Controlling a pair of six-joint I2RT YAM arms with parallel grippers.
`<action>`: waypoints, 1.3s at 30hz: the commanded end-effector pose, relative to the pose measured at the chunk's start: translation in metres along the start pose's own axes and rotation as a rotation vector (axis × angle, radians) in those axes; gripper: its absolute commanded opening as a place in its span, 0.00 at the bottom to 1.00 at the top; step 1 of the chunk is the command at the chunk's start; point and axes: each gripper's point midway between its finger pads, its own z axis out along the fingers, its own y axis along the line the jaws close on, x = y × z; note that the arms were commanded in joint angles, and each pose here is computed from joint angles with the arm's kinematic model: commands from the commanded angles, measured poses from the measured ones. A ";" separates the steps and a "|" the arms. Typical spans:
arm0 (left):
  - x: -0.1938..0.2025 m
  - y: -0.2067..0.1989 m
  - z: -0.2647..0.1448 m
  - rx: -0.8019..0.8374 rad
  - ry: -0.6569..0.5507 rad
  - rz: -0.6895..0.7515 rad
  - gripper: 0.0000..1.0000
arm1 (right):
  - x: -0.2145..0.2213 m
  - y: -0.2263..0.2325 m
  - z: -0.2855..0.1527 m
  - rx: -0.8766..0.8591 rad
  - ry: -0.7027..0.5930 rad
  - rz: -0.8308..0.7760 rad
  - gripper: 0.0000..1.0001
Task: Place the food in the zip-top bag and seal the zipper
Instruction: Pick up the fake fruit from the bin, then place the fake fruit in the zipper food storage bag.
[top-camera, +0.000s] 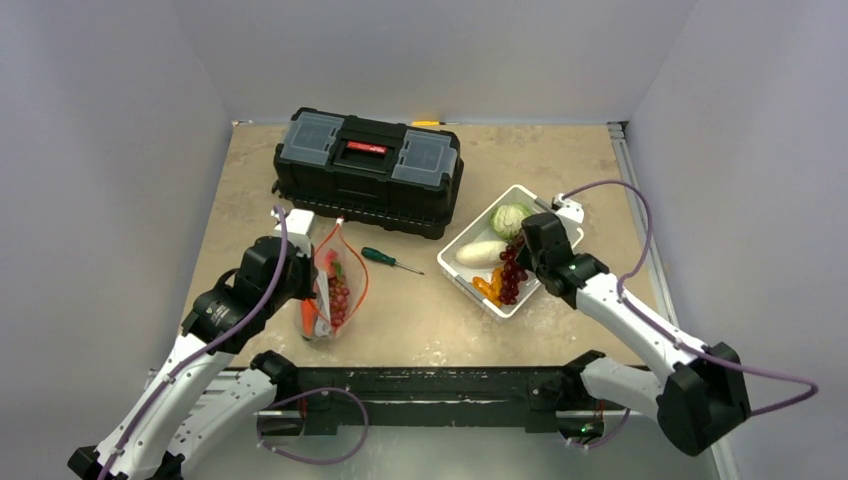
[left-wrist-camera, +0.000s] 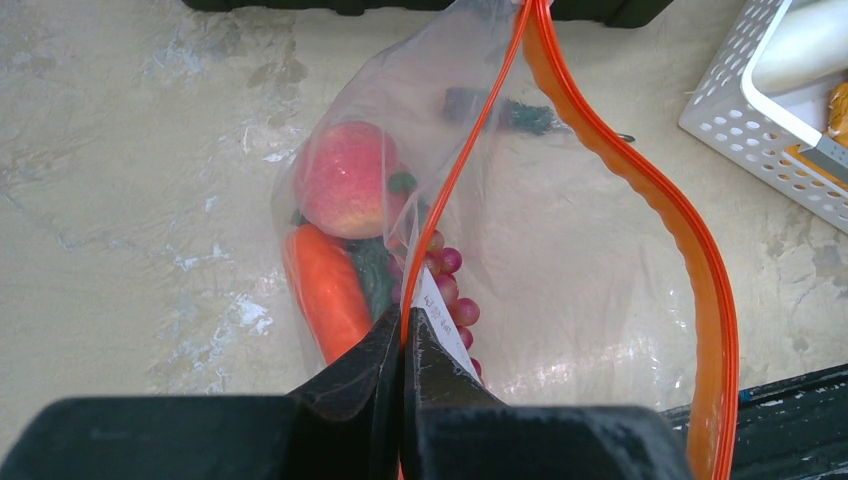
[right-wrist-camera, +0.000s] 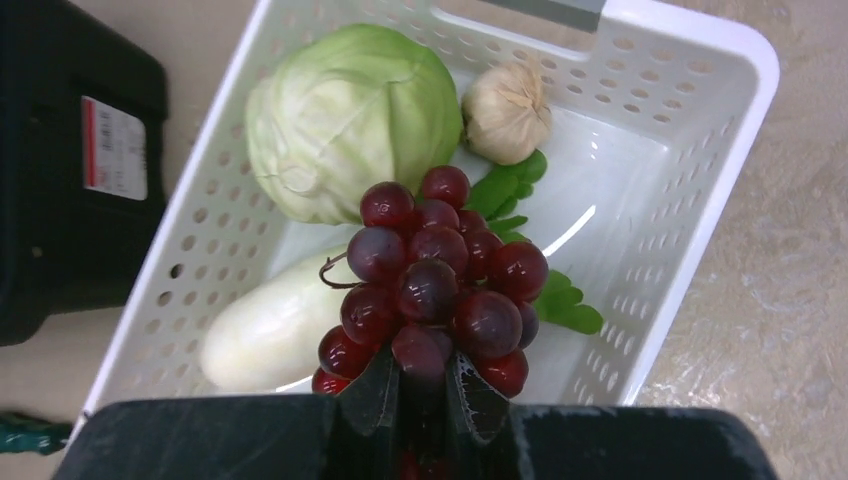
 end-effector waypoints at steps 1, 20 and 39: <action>-0.009 -0.004 0.001 0.019 -0.035 0.008 0.00 | -0.021 0.023 -0.019 -0.183 -0.095 0.019 0.00; -0.009 -0.003 0.000 0.017 -0.041 0.002 0.00 | -0.052 0.058 -0.070 -0.481 -0.223 -0.012 0.00; -0.008 -0.004 0.002 0.016 -0.030 0.007 0.00 | -0.049 0.168 -0.182 -1.146 -0.097 -0.053 0.00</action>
